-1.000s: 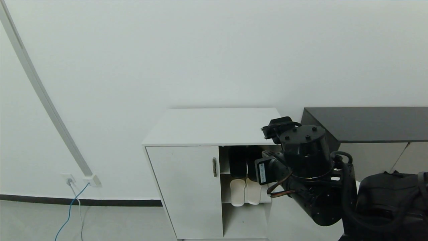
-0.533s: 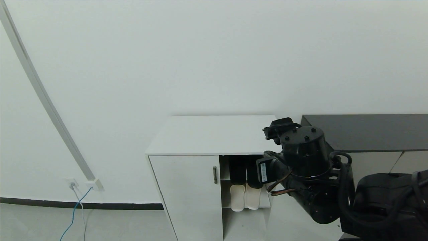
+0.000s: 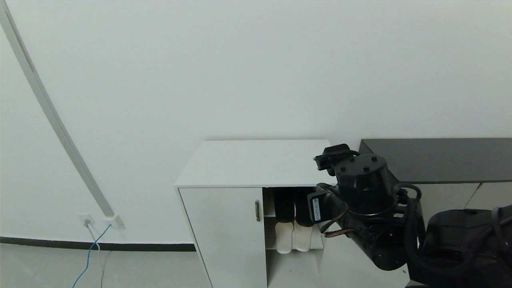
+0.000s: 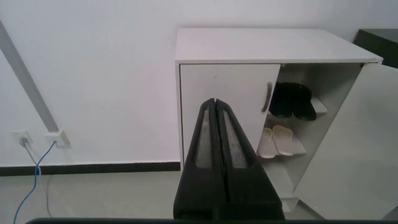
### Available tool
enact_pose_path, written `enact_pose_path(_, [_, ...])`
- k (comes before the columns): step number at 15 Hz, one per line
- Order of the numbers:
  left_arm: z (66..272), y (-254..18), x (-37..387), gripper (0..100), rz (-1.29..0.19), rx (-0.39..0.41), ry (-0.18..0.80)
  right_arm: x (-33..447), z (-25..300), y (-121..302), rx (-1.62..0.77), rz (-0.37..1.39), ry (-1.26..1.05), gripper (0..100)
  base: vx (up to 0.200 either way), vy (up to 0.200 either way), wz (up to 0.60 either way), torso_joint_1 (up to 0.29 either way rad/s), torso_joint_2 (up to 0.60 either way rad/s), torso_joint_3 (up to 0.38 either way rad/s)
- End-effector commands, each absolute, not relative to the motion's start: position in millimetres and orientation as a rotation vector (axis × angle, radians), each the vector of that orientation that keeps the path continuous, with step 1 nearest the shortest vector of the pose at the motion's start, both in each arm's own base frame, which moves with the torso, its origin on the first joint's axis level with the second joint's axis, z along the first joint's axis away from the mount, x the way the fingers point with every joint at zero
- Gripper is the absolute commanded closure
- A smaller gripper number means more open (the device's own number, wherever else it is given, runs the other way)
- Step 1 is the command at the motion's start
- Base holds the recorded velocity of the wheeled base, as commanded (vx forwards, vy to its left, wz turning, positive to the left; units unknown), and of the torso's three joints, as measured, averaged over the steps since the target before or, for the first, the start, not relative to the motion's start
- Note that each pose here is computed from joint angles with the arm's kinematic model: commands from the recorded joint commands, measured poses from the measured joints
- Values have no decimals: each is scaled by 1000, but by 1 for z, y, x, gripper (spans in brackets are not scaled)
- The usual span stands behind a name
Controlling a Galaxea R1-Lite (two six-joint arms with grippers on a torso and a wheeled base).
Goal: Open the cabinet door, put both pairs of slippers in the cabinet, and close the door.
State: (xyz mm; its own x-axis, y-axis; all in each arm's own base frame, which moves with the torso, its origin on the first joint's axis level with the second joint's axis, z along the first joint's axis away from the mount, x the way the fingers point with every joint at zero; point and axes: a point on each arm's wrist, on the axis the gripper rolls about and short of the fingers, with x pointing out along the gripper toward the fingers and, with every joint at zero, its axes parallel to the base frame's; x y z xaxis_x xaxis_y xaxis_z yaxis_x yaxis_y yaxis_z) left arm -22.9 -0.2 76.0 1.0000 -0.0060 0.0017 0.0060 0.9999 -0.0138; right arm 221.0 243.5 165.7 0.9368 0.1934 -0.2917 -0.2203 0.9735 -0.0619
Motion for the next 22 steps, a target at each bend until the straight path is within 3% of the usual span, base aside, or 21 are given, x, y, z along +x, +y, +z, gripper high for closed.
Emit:
enact_pose_path(1, [76, 0, -23, 100, -6, -15, -1, 221, 165, 244, -96, 212, 291, 100, 0, 0, -600, 7, -7, 2])
enact_pose_path(5, [76, 0, -23, 100, -6, -15, -3, 222, 165, 243, -95, 207, 290, 100, 0, 0, -600, 5, -2, -1])
enact_pose_path(11, [76, 0, -23, 100, -6, -15, -1, 224, 162, 241, -101, 200, 298, 100, 0, 0, 0, 0, 0, 0])
enact_pose_path(17, [76, 0, -23, 100, -6, -15, -1, 227, 158, 238, -121, 187, 305, 100, -200, 0, 0, 5, 6, 1])
enact_pose_path(22, [76, 0, -23, 100, -6, -15, -3, 245, 155, 226, -128, 129, 310, 100, 0, 0, 0, 0, 0, 0])
